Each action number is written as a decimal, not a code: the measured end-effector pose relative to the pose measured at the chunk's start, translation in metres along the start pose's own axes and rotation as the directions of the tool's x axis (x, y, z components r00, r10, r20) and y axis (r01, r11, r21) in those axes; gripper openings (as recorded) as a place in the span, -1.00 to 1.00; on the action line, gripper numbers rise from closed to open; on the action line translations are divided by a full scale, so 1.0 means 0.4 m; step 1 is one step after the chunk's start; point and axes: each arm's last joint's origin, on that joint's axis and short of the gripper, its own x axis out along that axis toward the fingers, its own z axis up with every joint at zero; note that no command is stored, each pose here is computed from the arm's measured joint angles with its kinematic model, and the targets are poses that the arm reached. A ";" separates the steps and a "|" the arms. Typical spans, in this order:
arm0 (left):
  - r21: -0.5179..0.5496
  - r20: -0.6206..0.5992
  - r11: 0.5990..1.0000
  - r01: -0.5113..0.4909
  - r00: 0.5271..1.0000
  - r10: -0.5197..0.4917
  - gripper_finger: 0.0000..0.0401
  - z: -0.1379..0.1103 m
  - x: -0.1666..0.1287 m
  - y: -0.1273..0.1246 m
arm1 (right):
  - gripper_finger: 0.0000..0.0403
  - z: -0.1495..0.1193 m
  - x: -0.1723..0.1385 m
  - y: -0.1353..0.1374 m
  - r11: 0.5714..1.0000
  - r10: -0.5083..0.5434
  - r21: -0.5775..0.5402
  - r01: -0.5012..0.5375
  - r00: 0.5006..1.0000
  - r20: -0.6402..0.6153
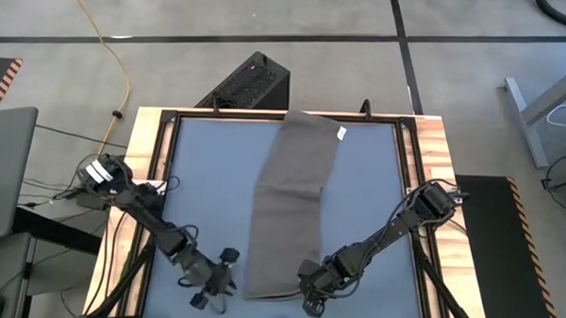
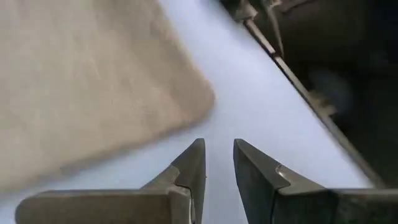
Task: Roll towel
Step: Roll the gray towel
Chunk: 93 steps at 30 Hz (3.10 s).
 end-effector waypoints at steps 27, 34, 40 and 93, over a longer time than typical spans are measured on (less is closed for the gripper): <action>0.699 -0.102 0.707 -0.108 0.964 0.248 -0.46 0.002 0.129 -0.047 | -0.85 0.002 0.001 0.005 0.998 0.031 0.048 -0.031 1.000 -0.003; 0.620 -0.103 0.773 -0.138 0.962 0.254 -0.61 0.000 0.128 -0.047 | -0.85 0.002 0.001 0.005 0.998 0.030 0.055 -0.030 1.000 -0.003; 0.445 -0.129 0.887 -0.125 0.971 0.202 -0.96 -0.013 0.127 -0.038 | -0.85 -0.003 0.002 0.006 0.994 0.025 0.105 -0.024 1.000 -0.007; -0.429 -0.019 0.903 0.029 0.999 -0.042 -1.00 -0.093 0.087 0.082 | -0.58 -0.010 0.002 0.006 0.964 0.011 0.265 -0.006 1.000 -0.017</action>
